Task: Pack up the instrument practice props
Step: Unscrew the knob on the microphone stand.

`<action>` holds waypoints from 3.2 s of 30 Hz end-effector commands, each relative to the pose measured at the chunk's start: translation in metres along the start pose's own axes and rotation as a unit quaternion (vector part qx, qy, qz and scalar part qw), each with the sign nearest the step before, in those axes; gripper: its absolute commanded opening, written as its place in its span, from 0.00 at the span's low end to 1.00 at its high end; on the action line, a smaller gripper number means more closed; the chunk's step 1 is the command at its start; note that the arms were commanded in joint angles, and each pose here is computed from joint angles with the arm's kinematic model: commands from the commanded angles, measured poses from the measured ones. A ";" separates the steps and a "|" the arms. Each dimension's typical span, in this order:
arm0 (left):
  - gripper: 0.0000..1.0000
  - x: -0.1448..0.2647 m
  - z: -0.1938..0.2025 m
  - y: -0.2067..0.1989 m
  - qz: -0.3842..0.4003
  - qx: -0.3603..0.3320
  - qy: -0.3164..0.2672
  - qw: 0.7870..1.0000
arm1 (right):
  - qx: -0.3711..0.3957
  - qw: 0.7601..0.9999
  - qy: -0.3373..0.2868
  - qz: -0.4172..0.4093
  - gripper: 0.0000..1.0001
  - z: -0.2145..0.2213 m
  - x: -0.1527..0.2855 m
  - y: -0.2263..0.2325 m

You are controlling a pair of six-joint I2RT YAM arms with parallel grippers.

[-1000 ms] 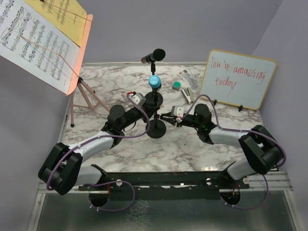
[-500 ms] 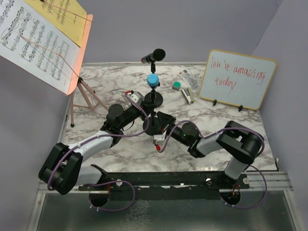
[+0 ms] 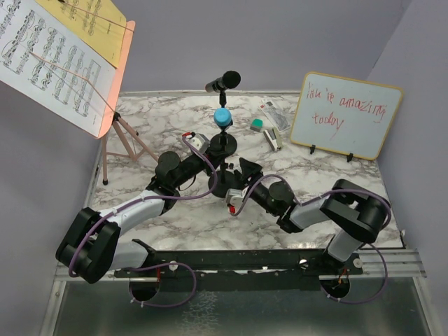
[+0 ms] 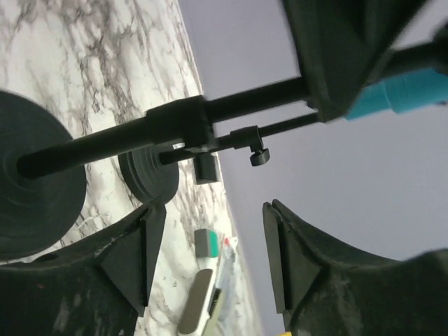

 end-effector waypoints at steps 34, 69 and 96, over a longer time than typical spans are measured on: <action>0.00 0.007 0.016 -0.005 0.010 0.025 0.046 0.999 | -0.899 0.429 -0.001 -0.087 0.78 -0.003 0.000 -0.030; 0.00 0.008 0.012 -0.006 0.012 0.024 0.040 0.999 | -0.726 0.648 -0.035 -0.227 0.00 0.029 -0.029 0.002; 0.00 0.008 0.013 -0.006 0.011 0.024 0.043 0.999 | -0.211 0.965 0.092 -0.125 0.01 0.029 -0.036 0.006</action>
Point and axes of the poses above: each gripper's point midway between its finger pads, its own x axis back along the fingers, its own y axis along the line the jaws close on, z = x × y, the point moved 8 cm from there along x, back along the fingers, and after that the axes turned 11 degrees about x, right-handed, at the moved point
